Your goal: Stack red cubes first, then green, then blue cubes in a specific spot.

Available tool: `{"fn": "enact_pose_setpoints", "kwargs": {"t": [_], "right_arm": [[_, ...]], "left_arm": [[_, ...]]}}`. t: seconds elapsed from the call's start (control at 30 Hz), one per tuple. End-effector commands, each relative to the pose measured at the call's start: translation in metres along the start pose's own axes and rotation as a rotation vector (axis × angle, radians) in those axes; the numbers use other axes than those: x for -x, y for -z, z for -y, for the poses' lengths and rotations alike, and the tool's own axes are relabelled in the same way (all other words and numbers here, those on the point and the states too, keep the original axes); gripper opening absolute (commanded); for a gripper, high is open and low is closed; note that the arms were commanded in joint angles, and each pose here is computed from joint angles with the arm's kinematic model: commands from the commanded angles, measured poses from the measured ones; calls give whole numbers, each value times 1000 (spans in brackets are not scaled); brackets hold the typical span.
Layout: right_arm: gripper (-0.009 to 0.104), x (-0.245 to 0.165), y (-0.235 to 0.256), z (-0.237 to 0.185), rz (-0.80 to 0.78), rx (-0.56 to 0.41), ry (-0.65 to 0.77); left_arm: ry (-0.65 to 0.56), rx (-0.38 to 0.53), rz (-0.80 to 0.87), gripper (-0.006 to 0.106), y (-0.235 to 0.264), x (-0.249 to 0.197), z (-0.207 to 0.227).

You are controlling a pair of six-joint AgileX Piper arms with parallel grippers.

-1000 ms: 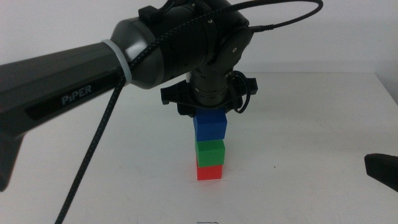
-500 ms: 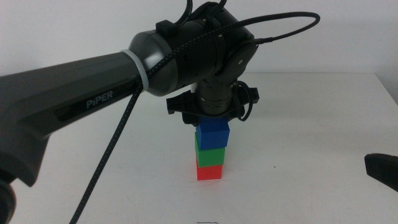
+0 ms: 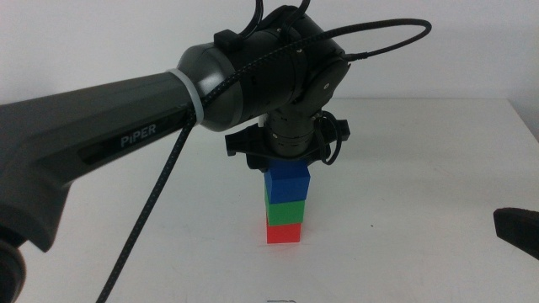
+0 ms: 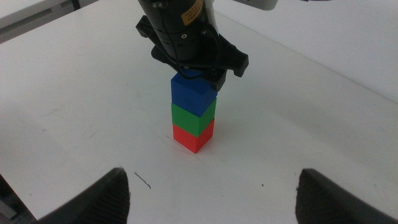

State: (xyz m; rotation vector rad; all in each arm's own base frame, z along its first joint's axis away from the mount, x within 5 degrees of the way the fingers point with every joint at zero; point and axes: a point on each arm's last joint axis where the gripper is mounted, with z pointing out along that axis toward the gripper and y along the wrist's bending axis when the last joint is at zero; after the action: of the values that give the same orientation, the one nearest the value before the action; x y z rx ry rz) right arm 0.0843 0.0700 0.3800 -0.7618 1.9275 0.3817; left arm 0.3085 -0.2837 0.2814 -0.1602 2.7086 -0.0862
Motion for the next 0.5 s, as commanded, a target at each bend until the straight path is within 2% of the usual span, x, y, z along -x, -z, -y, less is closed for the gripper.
{"fn": "enact_pose_setpoints", "kwargs": {"t": [0.0,0.03,0.1,0.3,0.47], "right_arm": [[84,12,5,2,88,-19,17],[84,12,5,2,88,-19,17],[84,12,5,2,88,-19,17],[84,12,5,2,88,-19,17],[84,12,5,2,88,-19,17]], "left_arm": [[19,-60,84,22,33,11,-3],[8,-58,88,38,33,12,-3],[1,-53,94,46,33,12,-4],[-33,-50,98,64,33,13,-4],[-65,-55,102,73,33,13,-3]]}}
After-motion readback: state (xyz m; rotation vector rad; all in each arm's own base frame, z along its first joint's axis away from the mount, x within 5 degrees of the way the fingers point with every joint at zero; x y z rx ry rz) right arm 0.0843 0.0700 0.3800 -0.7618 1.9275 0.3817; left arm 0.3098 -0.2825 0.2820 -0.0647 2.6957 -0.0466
